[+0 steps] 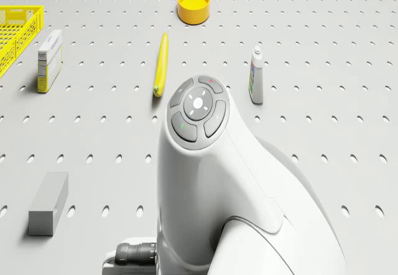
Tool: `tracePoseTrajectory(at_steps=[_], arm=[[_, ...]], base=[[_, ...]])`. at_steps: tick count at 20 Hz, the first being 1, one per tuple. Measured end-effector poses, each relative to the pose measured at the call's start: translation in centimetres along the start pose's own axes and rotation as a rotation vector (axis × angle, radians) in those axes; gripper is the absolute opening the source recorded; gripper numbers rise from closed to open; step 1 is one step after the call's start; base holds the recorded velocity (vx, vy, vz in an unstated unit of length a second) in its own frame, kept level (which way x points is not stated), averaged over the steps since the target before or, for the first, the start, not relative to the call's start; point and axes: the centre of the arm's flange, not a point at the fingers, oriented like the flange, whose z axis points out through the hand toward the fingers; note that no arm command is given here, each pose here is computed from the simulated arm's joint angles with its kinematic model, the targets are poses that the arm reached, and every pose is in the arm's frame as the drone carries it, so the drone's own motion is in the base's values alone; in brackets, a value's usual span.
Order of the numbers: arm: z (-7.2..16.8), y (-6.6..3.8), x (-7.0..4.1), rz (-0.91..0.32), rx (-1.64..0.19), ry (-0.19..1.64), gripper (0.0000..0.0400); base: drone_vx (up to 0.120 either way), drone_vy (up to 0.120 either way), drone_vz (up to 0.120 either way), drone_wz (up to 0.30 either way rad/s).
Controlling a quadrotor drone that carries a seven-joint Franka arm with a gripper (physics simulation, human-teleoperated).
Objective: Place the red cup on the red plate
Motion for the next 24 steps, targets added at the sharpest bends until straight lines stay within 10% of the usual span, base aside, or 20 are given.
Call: tracePoseTrajectory(at_steps=[24], arm=[[0.0,0.0,0.0,0.0,0.0,0.0,0.01]], base=[[-0.072,-0.108,-0.043,0.0]])
